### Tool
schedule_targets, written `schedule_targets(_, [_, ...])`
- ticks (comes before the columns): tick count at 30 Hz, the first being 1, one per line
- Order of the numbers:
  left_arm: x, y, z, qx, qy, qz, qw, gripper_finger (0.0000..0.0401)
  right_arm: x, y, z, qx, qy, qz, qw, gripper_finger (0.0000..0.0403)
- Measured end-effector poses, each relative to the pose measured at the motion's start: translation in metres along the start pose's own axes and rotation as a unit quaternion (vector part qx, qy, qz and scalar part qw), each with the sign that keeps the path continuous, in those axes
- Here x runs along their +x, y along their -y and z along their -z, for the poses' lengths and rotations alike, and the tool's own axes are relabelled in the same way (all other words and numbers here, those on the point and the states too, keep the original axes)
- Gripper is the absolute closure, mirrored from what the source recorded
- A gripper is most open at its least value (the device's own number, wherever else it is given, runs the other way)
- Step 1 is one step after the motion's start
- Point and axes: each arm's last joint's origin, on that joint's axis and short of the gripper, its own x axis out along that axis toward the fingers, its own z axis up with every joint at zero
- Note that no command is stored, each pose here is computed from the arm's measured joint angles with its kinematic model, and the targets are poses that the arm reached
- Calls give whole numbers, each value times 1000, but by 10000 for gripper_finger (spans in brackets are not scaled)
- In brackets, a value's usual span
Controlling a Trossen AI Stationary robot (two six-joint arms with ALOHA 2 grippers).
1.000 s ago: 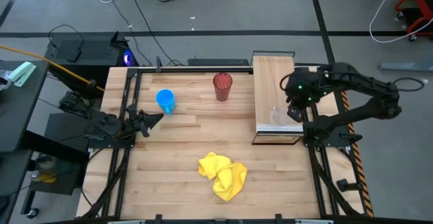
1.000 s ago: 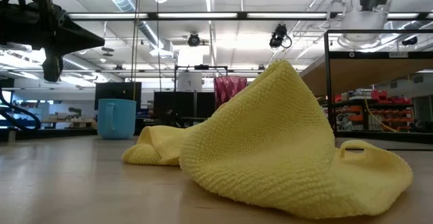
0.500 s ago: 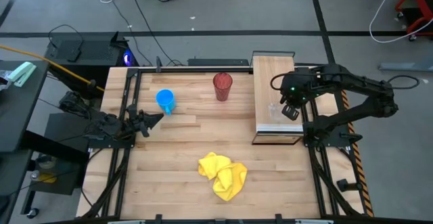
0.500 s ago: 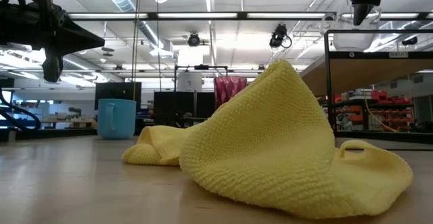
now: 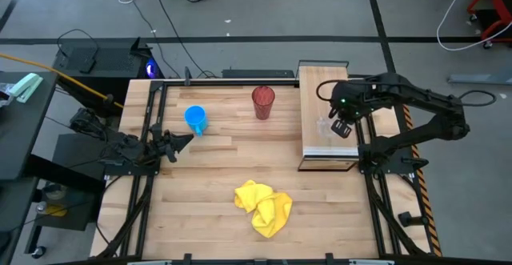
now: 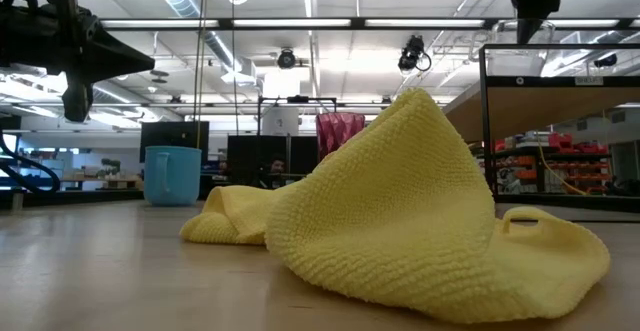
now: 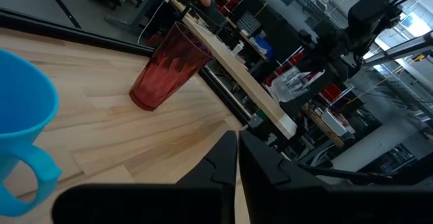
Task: Stack small to large cups/mugs on shelf
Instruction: Put the transparent mug on the shelf
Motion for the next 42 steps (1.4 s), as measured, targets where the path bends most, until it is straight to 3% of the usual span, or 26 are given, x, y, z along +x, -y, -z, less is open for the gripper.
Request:
schedule_targets(18, [0, 0, 0, 1, 0, -1, 1000, 372, 5, -5, -4, 10, -27, -30, 999, 400])
schedule_targets(33, [0, -1, 1, 7, -4, -2, 1000, 372, 3, -4, -2, 31, -25, -35, 999, 342])
schedule_targets(42, [0, 1, 0, -16, 0, 3, 1000, 370, -22, 7, 13, 99, 28, -61, 993, 340])
